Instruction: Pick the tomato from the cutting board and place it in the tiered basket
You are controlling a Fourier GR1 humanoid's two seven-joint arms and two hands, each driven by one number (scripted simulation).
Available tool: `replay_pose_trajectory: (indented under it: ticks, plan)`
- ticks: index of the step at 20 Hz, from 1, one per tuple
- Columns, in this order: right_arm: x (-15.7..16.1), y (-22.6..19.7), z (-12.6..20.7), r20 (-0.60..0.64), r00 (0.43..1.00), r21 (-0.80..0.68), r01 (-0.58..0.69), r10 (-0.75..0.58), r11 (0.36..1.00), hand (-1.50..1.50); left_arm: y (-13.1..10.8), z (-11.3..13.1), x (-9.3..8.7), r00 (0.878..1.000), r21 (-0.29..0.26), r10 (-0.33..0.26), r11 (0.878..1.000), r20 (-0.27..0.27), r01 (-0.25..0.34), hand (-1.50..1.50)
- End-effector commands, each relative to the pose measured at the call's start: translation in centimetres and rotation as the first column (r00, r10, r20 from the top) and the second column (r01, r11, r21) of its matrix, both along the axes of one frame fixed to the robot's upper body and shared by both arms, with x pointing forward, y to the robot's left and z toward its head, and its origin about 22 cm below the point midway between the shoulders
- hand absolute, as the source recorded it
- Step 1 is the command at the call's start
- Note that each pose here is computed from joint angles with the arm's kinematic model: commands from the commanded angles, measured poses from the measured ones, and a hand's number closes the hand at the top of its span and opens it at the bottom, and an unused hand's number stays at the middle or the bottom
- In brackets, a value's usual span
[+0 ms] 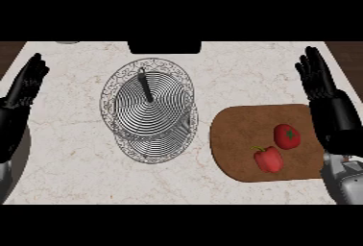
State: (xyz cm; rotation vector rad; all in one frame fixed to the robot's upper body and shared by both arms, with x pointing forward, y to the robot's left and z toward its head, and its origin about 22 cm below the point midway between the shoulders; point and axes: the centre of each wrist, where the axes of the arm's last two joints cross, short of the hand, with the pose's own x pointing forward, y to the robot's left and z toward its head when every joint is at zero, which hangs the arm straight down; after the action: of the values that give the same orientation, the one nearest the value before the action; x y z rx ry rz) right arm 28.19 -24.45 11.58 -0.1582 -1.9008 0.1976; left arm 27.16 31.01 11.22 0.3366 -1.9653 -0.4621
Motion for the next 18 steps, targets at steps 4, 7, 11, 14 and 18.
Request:
replay_pose_trajectory:
  ticks: [4, 7, 11, 14, 18]
  plan:
    - [-1.8, -0.9, -6.6, -0.166, 0.98, 0.478, -0.017, 0.109, 0.878, 1.5, 2.8, -7.5, -2.9, 0.908, -0.104, 0.182, 0.966, -0.376, -0.237, 0.0]
    - [-2.4, -3.5, -6.5, -0.144, 0.95, 0.65, 0.301, -0.276, 0.698, 1.5, 3.4, -9.1, -3.9, 0.863, -0.097, 0.225, 0.949, -0.453, -0.299, 0.0]
    - [-6.6, -7.4, -13.0, -0.125, 0.989, 0.569, 0.133, -0.075, 0.811, -1.5, 5.6, -12.6, -6.4, 0.708, -0.125, 0.228, 0.904, -0.668, -0.409, 0.0]
    - [-7.2, -9.7, -13.1, -0.342, 0.925, 0.142, 0.227, -0.167, 0.964, -1.5, 4.0, -12.3, -5.8, 0.7, -0.116, 0.223, 0.908, -0.678, -0.402, 0.0]
    - [-7.8, -14.6, -11.3, -0.445, 0.863, -0.243, 0.142, -0.24, 0.96, -1.5, 4.8, -13.0, -6.3, 0.693, -0.11, 0.208, 0.917, -0.69, -0.384, 0.0]
